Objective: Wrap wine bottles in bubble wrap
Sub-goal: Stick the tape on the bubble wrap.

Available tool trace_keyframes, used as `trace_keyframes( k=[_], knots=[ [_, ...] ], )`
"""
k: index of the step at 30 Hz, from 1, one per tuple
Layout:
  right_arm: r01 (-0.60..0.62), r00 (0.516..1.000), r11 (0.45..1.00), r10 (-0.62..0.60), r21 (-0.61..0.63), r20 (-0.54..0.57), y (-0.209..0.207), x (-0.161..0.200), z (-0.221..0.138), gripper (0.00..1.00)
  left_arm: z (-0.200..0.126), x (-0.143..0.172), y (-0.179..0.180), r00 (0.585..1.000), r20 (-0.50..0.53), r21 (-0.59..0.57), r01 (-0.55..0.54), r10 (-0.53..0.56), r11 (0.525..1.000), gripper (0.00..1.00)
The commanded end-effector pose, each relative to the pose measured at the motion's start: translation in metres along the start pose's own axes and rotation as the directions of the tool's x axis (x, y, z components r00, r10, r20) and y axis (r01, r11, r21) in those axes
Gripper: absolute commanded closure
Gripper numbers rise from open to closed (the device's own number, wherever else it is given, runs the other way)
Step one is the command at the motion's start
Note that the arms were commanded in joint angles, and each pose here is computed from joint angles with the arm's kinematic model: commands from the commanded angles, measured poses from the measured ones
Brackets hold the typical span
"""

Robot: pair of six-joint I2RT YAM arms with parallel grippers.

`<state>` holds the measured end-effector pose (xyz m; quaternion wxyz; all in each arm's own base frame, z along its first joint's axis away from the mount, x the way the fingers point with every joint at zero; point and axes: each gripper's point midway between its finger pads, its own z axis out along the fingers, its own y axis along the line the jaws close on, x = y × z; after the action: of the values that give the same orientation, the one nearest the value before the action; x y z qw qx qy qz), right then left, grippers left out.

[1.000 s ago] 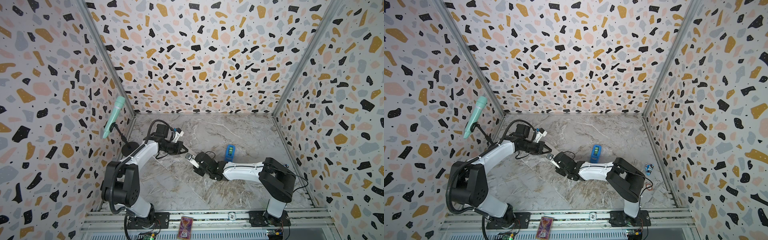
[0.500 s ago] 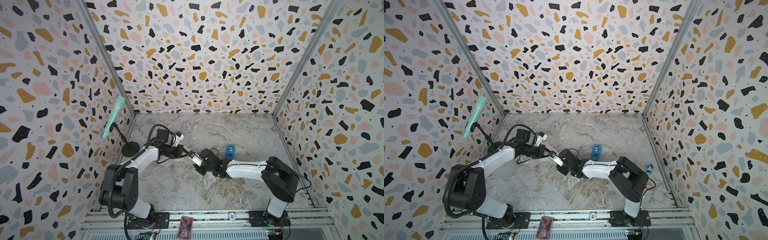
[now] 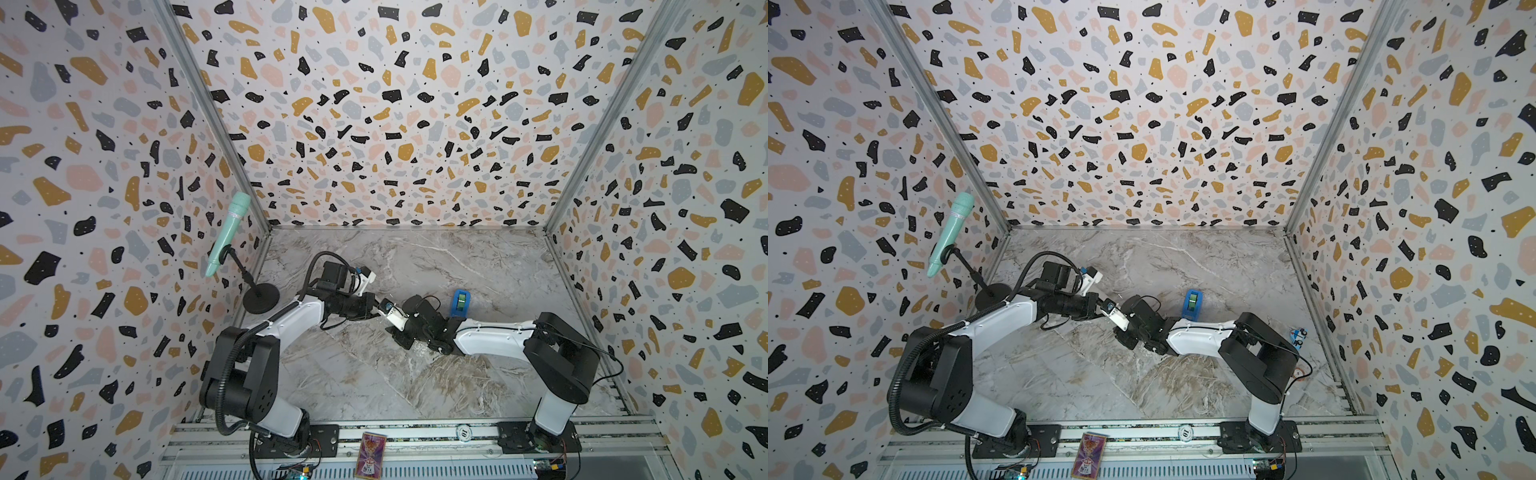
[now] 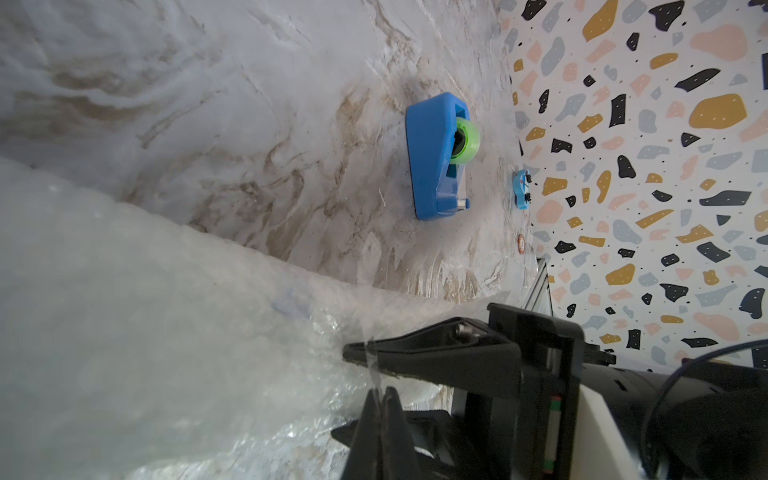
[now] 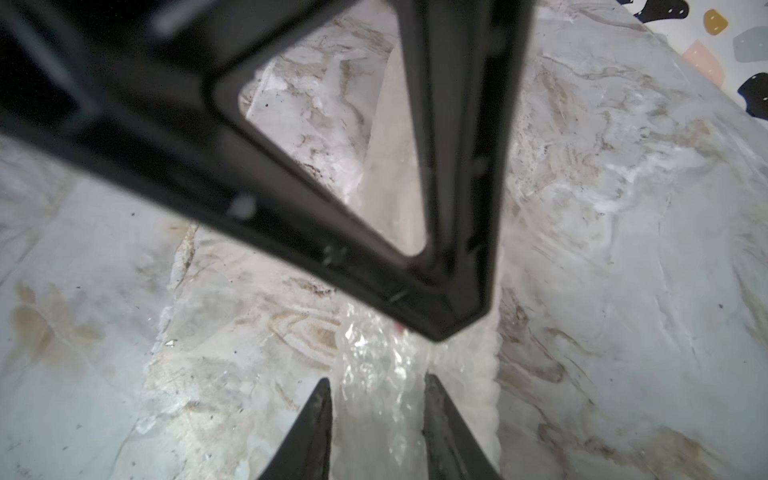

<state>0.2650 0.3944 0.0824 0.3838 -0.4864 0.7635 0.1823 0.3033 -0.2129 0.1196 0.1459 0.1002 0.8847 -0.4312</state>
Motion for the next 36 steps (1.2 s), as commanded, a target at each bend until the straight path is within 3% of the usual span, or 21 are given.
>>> trace_keyframes(
  k=[1,16,36],
  knots=[
    [-0.046,0.978,0.996,0.029,-0.076,-0.208,0.02,0.066,0.001,0.63,0.004,0.012,0.01,0.999,-0.039,-0.033,0.019,-0.02,0.999,1.0],
    [-0.051,0.976,0.996,0.035,-0.071,-0.213,0.018,0.072,0.001,0.65,0.003,0.032,0.024,0.993,-0.1,-0.089,0.06,-0.068,0.994,1.0],
    [-0.048,0.98,0.995,0.029,-0.091,-0.198,0.022,0.068,0.003,0.67,0.013,0.026,0.036,0.987,-0.048,-0.098,0.149,-0.154,0.984,1.0]
  ],
)
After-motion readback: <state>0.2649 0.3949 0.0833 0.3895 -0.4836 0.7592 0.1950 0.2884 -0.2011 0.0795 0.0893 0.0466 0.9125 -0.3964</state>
